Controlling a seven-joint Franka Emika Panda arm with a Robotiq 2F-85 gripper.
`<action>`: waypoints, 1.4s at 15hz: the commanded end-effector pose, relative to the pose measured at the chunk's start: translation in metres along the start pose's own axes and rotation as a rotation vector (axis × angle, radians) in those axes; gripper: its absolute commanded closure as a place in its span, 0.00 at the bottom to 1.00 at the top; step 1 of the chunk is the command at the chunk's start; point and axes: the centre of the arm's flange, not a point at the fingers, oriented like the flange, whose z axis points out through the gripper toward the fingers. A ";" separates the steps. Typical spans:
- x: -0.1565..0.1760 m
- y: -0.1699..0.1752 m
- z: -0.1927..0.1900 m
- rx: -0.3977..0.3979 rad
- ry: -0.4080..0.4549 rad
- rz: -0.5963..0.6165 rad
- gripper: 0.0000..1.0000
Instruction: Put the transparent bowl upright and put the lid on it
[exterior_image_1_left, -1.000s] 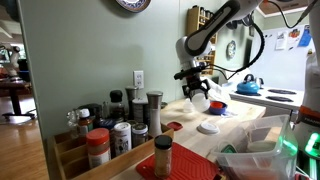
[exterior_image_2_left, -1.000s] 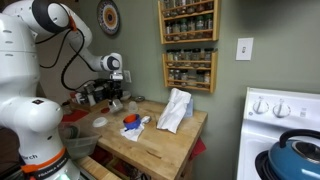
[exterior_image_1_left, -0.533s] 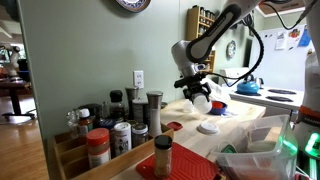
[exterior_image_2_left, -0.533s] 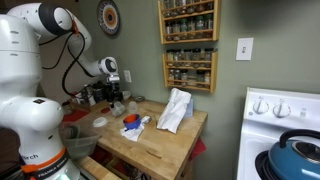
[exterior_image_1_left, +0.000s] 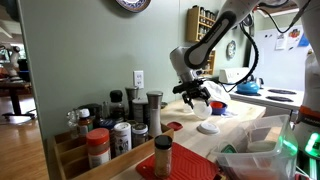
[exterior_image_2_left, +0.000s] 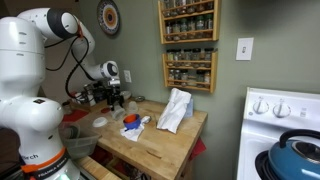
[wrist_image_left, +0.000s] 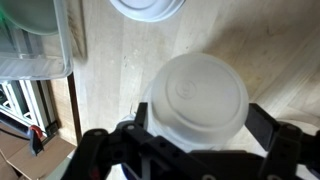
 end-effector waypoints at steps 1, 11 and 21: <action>-0.006 0.004 -0.022 0.042 -0.036 -0.003 0.00; 0.026 0.022 -0.053 0.072 -0.254 -0.054 0.00; 0.009 0.011 -0.020 0.065 -0.410 -0.174 0.00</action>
